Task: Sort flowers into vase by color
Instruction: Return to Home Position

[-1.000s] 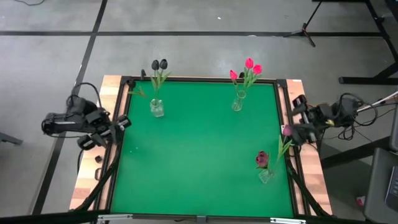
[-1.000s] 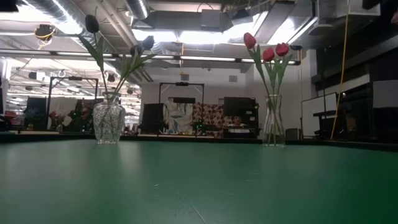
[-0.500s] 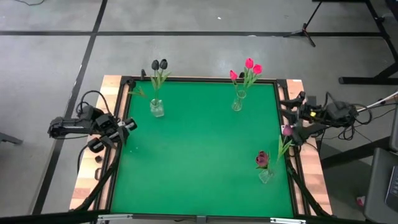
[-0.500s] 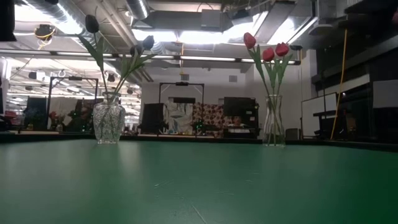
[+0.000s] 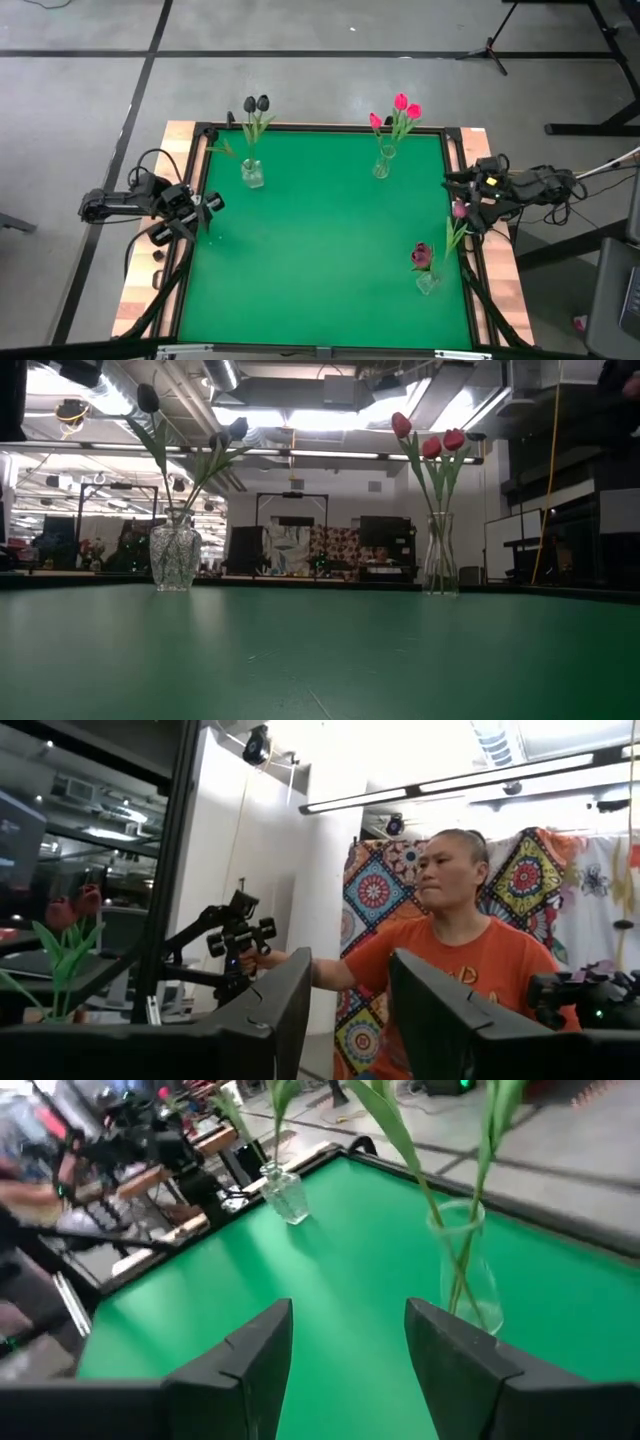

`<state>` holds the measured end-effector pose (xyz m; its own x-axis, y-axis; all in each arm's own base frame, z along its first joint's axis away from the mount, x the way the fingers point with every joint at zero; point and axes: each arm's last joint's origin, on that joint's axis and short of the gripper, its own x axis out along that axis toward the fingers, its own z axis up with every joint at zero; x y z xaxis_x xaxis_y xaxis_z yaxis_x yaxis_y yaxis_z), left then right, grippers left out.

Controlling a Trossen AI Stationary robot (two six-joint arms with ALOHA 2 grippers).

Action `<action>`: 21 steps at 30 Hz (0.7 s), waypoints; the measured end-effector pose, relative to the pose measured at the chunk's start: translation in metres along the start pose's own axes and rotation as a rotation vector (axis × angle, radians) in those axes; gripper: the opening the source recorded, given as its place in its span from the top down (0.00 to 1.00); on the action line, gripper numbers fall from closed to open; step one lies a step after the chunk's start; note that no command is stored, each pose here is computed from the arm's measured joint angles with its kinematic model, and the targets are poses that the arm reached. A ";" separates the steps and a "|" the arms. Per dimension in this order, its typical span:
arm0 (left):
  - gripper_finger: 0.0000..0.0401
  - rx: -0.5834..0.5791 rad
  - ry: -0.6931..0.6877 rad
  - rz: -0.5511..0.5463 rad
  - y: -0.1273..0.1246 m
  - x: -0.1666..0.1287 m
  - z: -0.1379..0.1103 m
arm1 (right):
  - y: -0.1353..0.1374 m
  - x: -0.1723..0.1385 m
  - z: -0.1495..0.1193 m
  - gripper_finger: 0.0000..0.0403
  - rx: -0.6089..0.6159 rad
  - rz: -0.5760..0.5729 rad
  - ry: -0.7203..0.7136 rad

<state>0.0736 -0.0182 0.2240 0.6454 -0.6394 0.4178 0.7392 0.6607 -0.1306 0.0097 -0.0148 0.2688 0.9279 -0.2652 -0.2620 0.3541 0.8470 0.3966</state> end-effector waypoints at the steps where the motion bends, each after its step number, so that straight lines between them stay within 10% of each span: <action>1: 0.67 -0.006 0.000 0.000 0.000 0.000 0.000 | 0.000 0.001 -0.001 0.52 0.025 -0.006 0.001; 11: 0.67 -0.018 0.010 -0.021 -0.001 0.000 0.000 | -0.001 0.028 -0.034 0.52 0.178 -0.110 0.027; 21: 0.67 -0.001 0.010 -0.022 -0.001 0.000 0.000 | 0.012 0.059 -0.059 0.52 0.101 0.022 -0.017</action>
<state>0.0730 -0.0187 0.2241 0.6307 -0.6577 0.4119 0.7534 0.6461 -0.1221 0.0617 0.0069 0.2067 0.9372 -0.2554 -0.2374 0.3425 0.8022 0.4890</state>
